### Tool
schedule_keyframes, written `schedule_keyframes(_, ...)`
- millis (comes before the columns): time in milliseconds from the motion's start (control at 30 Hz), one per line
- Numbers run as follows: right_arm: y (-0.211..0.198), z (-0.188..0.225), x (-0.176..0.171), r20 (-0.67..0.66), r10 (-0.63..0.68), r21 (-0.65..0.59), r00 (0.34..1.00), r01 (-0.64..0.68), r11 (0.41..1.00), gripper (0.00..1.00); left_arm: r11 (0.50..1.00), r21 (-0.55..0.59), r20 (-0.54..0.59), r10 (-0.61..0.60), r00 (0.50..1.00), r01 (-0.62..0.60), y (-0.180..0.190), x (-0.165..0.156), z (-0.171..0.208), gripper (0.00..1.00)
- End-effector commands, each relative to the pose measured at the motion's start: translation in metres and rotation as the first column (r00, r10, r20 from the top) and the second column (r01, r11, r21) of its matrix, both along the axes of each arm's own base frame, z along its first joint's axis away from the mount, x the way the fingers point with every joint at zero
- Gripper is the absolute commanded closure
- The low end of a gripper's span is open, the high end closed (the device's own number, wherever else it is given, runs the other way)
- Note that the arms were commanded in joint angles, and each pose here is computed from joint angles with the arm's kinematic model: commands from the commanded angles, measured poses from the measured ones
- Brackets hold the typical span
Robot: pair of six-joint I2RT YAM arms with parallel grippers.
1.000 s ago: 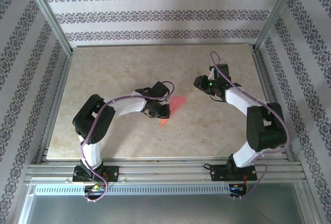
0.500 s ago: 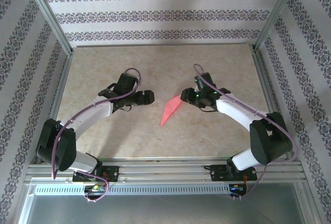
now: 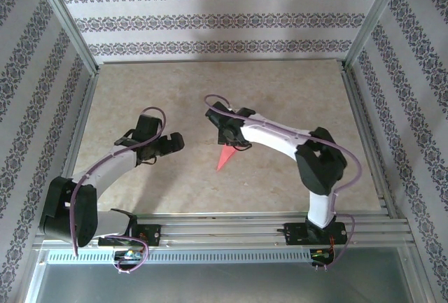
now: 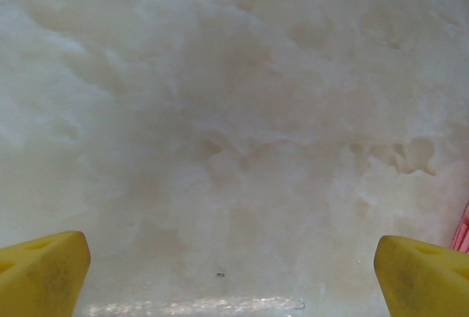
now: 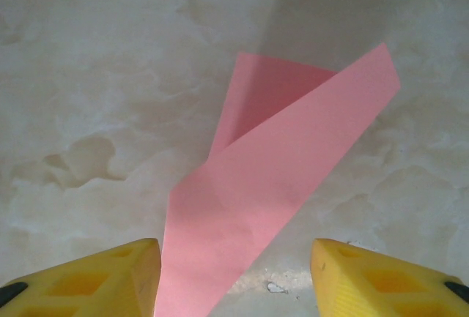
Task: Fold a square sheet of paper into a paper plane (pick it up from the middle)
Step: Turn over the paper plane at the center of the table.
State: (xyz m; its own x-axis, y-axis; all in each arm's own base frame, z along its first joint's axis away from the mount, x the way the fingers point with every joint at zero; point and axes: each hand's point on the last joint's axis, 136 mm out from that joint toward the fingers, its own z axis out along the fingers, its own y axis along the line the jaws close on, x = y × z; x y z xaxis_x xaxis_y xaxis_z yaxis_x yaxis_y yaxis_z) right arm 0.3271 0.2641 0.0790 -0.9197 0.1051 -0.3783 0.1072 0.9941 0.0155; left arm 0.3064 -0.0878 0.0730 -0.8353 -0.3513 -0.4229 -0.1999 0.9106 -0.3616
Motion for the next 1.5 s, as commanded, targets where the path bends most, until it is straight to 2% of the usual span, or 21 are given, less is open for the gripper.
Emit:
schedule_keyframes(0, -0.013, 0.002, -0.001, -0.004, -0.046, -0.151, 0.999, 0.044, 0.987, 0.44, 0.999, -0.044, 0.05, 0.017, 0.999, -0.014, 0.002, 0.004, 0.008, 0.0)
schedule_keyframes(300, 0.005, -0.019, 0.008, -0.058, -0.036, -0.194, 0.998, 0.024, 0.981, 0.43, 0.999, -0.049, 0.037, 0.01, 0.999, -0.008, 0.006, -0.001, 0.005, 0.0)
schedule_keyframes(567, -0.002, -0.029, 0.005, -0.098, -0.084, -0.224, 0.992, 0.06, 0.973, 0.44, 0.998, -0.07, 0.021, -0.004, 1.0, 0.005, 0.002, 0.0, 0.0, 0.0)
schedule_keyframes(833, -0.013, -0.023, 0.0, -0.083, -0.134, -0.227, 0.987, 0.113, 0.967, 0.53, 0.996, -0.086, 0.016, -0.013, 1.0, 0.015, -0.002, 0.003, -0.001, 0.0)
schedule_keyframes(1100, -0.017, -0.02, -0.002, -0.077, -0.164, -0.205, 0.983, 0.145, 0.968, 0.72, 0.995, -0.097, 0.012, -0.019, 1.0, 0.02, -0.005, 0.004, -0.001, 0.0)
schedule_keyframes(1467, -0.025, -0.007, -0.002, -0.041, -0.175, -0.179, 0.984, 0.165, 0.97, 0.88, 0.994, -0.107, 0.014, -0.022, 1.0, 0.023, -0.007, 0.007, 0.001, 0.0)
